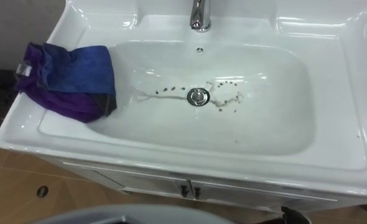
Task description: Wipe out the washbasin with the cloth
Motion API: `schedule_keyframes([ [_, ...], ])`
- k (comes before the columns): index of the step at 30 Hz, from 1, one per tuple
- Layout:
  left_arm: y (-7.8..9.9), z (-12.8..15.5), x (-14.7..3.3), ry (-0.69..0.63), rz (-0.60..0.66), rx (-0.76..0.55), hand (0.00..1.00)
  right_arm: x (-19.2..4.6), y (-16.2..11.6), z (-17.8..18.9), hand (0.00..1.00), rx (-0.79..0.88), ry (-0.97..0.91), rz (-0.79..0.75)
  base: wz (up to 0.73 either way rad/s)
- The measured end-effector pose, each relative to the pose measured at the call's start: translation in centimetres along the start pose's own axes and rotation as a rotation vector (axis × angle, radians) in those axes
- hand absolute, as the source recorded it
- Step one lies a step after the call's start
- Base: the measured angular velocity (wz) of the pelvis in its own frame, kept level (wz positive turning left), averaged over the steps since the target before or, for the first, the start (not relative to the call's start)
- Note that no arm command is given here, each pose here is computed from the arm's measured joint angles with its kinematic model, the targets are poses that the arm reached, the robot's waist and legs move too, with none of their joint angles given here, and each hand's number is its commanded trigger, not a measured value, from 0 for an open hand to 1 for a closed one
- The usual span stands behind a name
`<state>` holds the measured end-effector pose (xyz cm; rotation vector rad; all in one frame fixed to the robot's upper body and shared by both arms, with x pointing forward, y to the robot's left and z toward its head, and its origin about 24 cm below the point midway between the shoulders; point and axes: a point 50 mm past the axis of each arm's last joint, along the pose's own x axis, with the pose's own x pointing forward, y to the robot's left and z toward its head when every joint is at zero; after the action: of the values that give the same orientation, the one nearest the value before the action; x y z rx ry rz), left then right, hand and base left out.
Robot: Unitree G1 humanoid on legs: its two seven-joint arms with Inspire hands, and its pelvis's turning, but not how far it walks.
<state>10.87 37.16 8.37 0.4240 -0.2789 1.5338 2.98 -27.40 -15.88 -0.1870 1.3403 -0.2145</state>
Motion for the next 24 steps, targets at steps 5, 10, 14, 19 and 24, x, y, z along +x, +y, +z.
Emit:
schedule_keyframes([
  [5, -0.5, 1.0, 0.0, -0.067, -0.036, -0.005, 0.0, 0.0, 0.0, -0.2, 0.0, 0.0, 0.004, 0.003, -0.03],
  [10, -1.8, 2.0, -1.1, -0.172, -0.138, 0.029, 0.0, -0.1, 0.1, -0.7, 0.0, -0.002, 0.029, 0.031, -0.07],
  [14, -2.5, 2.9, -1.7, -0.26, -0.21, 0.056, 0.0, -0.1, 0.2, -0.8, 0.0, -0.007, 0.032, 0.045, -0.16],
  [19, -3.3, 2.9, -2.7, -0.277, -0.289, 0.074, 0.0, -0.1, 0.1, -1.1, 0.0, 0.0, 0.041, 0.049, -0.13],
  [24, -4.5, 3.0, -4.8, -0.33, -0.422, 0.106, 0.0, -0.2, 0.3, -1.4, 0.0, -0.02, 0.051, 0.062, -0.03],
])
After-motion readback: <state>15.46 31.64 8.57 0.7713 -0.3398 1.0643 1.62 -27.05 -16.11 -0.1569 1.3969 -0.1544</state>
